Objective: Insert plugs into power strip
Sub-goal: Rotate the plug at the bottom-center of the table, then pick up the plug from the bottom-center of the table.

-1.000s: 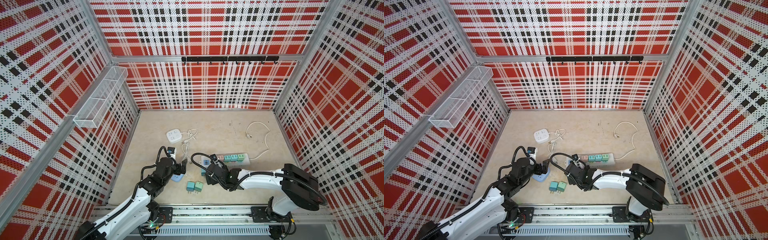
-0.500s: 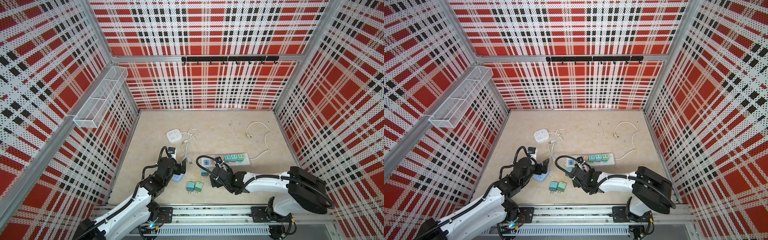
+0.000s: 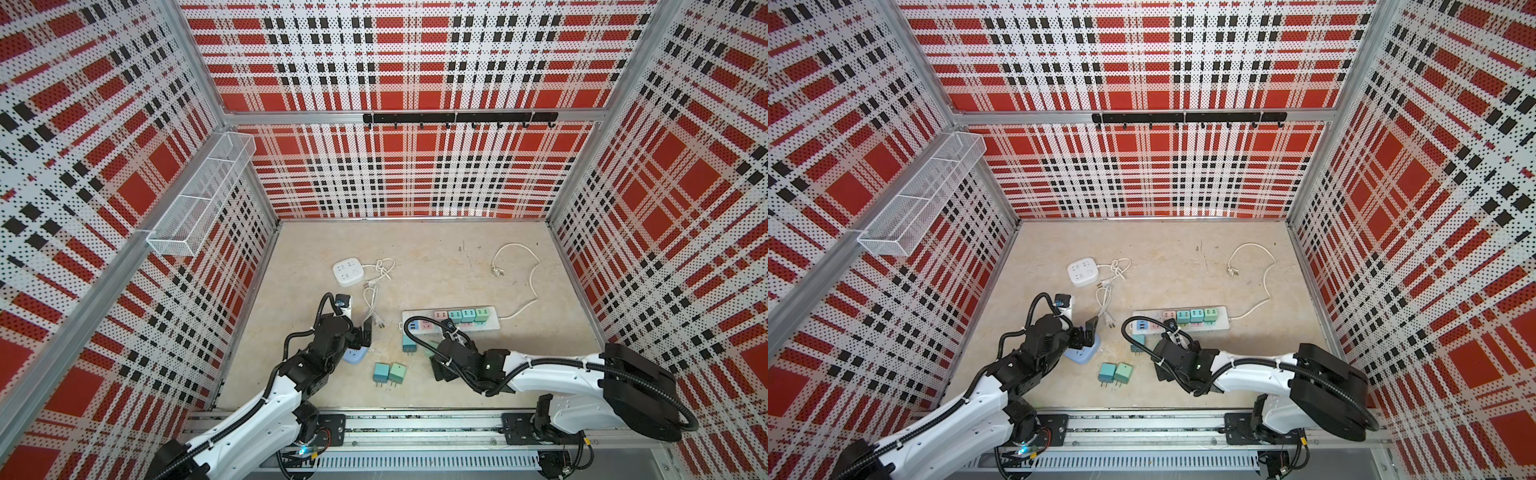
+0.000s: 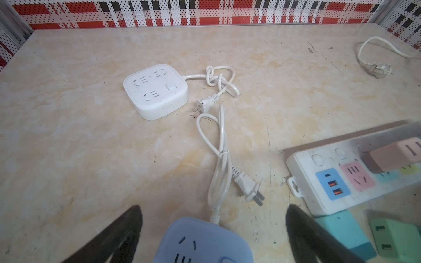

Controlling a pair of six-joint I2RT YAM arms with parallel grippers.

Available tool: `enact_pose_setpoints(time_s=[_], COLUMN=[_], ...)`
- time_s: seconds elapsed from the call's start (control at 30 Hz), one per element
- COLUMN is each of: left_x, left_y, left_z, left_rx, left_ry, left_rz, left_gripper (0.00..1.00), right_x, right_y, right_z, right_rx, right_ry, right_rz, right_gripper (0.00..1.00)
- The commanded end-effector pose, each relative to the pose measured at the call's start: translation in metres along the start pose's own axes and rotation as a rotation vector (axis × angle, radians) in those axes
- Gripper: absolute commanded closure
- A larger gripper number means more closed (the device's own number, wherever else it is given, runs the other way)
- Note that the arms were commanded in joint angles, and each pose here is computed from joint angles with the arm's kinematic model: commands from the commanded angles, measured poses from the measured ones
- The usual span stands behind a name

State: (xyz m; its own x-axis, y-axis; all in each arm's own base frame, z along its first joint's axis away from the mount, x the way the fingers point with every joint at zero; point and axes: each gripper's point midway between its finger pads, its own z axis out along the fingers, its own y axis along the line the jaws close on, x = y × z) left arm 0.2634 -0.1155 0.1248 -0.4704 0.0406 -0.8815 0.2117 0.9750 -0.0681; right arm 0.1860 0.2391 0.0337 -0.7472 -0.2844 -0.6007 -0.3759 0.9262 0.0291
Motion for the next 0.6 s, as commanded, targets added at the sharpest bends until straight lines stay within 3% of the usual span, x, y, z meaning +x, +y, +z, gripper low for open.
enact_pose_setpoints(time_s=[0.0, 0.17, 0.37, 0.57], left_x=[-0.016, -0.015, -0.016, -0.016], left_y=[-0.001, -0.002, -0.002, -0.003], left_z=[-0.004, -0.005, -0.005, -0.005], left_rx=[-0.004, 0.003, 0.006, 0.009], left_ry=[-0.042, -0.043, -0.046, -0.044], left_rz=[-0.018, -0.019, -0.016, -0.016], left_gripper=[0.01, 0.01, 0.01, 0.01], right_x=[-0.011, -0.010, -0.007, 0.000], right_y=[0.013, 0.014, 0.017, 0.020], right_z=[0.009, 0.026, 0.028, 0.033], right_rx=[-0.033, -0.019, -0.033, -0.051], right_ry=[-0.006, 0.029, 0.042, 0.068], right_rz=[-0.012, -0.011, -0.005, -0.008], right_gripper=[0.06, 0.10, 0.35, 0.44])
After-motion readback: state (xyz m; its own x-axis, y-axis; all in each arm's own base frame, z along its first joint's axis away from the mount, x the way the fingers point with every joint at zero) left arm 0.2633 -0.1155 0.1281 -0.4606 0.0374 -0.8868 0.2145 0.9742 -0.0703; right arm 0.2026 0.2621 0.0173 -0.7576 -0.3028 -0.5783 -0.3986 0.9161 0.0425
